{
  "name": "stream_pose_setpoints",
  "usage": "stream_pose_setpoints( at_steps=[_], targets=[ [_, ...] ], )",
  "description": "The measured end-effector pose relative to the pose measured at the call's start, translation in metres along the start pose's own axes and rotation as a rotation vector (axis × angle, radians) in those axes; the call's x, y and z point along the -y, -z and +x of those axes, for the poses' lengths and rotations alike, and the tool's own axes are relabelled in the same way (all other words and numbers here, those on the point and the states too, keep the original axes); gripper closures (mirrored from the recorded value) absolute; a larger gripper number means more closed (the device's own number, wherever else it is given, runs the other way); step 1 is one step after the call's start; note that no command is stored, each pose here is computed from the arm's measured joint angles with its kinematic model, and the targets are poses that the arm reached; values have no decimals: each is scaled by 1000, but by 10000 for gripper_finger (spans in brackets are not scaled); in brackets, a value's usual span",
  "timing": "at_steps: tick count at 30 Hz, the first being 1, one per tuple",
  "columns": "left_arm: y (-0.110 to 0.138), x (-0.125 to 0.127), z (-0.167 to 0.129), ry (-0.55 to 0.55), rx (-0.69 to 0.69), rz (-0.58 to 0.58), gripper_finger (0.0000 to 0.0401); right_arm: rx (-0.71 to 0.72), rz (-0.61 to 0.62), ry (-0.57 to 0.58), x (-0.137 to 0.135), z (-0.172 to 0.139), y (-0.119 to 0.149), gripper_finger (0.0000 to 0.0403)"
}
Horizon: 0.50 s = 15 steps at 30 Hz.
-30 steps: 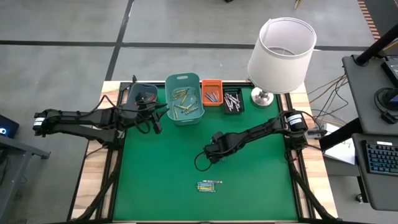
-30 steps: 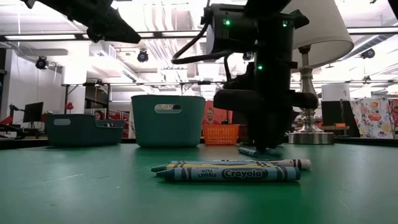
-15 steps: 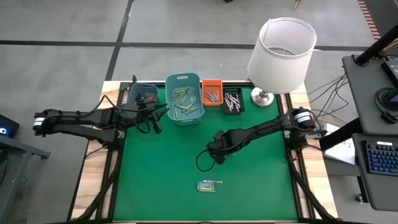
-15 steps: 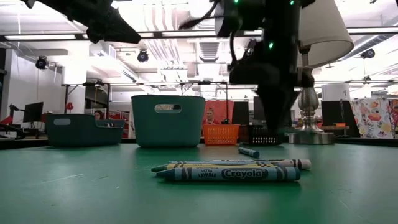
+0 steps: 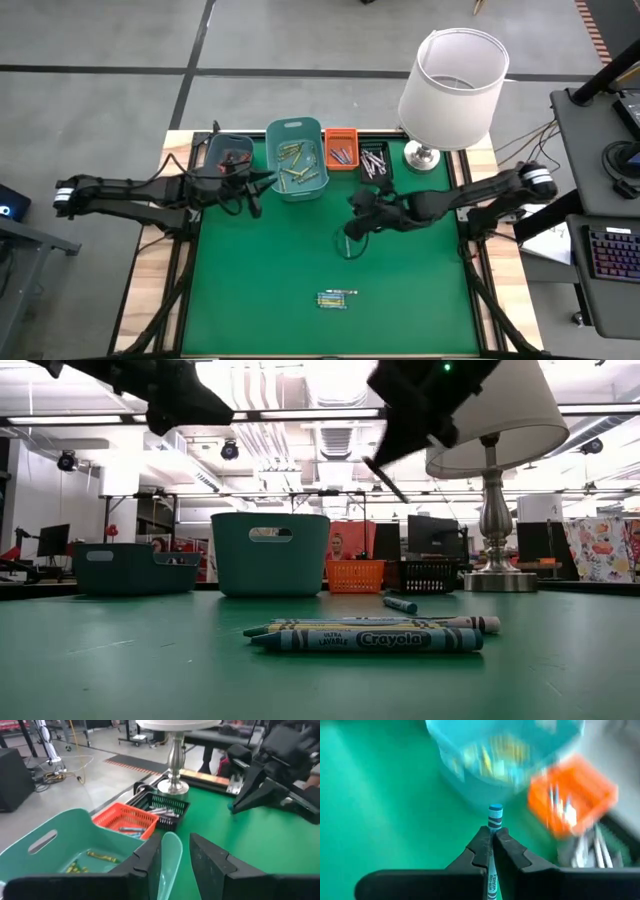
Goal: Sort crayons
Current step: Put the blue crayon into the orange bin
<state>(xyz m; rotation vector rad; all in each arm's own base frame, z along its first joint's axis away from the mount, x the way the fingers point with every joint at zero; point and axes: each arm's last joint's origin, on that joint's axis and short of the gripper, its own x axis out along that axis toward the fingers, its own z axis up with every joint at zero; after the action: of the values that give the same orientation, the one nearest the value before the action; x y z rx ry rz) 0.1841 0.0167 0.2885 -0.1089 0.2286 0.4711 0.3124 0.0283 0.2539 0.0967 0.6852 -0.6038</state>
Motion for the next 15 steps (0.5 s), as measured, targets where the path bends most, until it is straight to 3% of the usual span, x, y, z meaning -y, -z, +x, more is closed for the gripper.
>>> stream_pose_setpoints(
  at_steps=[8,12,15],
  targets=[
    [3,5,10,13,42,-49,317,556,28,-144,25,14,9,394],
    [5,6,13,12,34,-52,317,680,59,-219,40,26,16,394],
    [5,7,15,11,32,-56,317,725,65,-171,52,34,13,394]
  ],
)
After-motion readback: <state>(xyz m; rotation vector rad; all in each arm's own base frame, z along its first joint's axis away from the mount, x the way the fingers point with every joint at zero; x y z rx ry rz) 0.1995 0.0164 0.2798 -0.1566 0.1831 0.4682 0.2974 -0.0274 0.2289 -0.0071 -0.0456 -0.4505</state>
